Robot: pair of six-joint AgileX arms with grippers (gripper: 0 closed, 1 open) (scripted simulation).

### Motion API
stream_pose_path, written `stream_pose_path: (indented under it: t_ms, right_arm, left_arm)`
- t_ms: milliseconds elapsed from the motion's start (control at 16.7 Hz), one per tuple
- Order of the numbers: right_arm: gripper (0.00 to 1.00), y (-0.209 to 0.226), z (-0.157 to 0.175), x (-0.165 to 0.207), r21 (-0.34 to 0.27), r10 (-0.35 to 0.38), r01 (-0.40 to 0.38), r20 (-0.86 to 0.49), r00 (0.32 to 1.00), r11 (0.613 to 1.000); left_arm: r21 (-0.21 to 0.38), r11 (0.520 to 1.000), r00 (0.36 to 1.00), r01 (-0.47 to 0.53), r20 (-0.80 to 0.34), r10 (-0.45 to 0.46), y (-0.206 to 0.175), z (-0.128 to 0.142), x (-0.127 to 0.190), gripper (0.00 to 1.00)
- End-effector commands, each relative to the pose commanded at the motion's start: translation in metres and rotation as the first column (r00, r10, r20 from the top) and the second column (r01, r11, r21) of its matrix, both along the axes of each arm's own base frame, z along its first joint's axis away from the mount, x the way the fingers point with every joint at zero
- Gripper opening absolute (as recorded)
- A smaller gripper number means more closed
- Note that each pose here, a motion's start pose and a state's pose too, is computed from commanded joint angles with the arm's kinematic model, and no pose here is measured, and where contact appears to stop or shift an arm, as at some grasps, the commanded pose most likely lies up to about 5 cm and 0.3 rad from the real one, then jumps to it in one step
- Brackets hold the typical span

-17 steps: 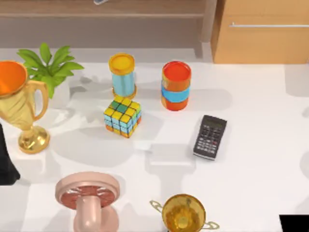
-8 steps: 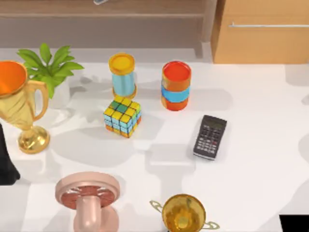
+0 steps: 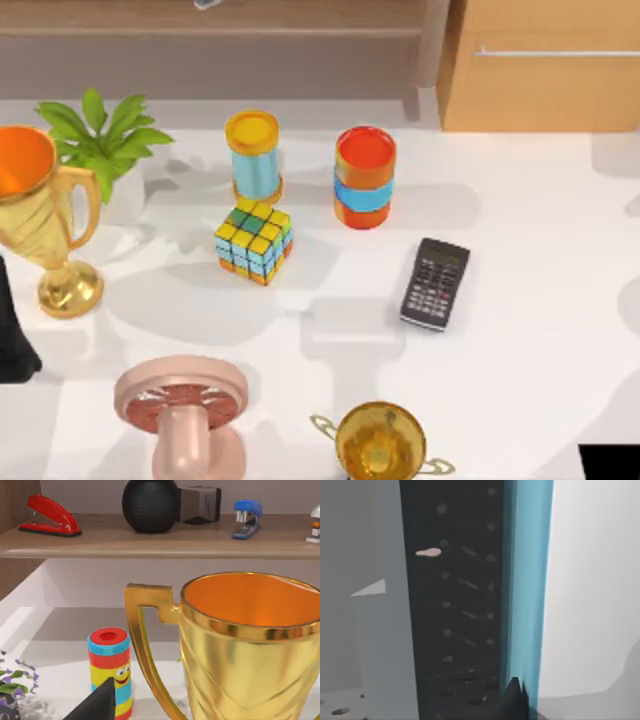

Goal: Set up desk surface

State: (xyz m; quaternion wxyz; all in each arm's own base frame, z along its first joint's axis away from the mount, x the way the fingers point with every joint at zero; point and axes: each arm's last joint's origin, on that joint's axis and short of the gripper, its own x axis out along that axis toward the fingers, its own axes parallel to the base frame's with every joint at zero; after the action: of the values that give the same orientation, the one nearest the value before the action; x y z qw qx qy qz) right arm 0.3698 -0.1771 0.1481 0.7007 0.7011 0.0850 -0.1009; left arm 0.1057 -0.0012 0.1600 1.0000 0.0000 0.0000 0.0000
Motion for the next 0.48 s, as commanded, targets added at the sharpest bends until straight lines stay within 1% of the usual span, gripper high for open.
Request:
stream_pose_path:
  t_ms: [420, 480]
  right_arm:
    - [0.98, 0.0, 0.0, 0.0, 0.0, 0.0, 0.0, 0.0, 1.0, 1.0]
    - [1.0, 0.0, 0.0, 0.0, 0.0, 0.0, 0.0, 0.0, 1.0, 1.0]
  left_arm:
    - [0.0, 1.0, 1.0, 0.0, 0.0, 0.0, 0.0, 0.0, 0.0, 1.0]
    - [0.0, 1.0, 1.0, 0.0, 0.0, 0.0, 0.0, 0.0, 0.0, 1.0]
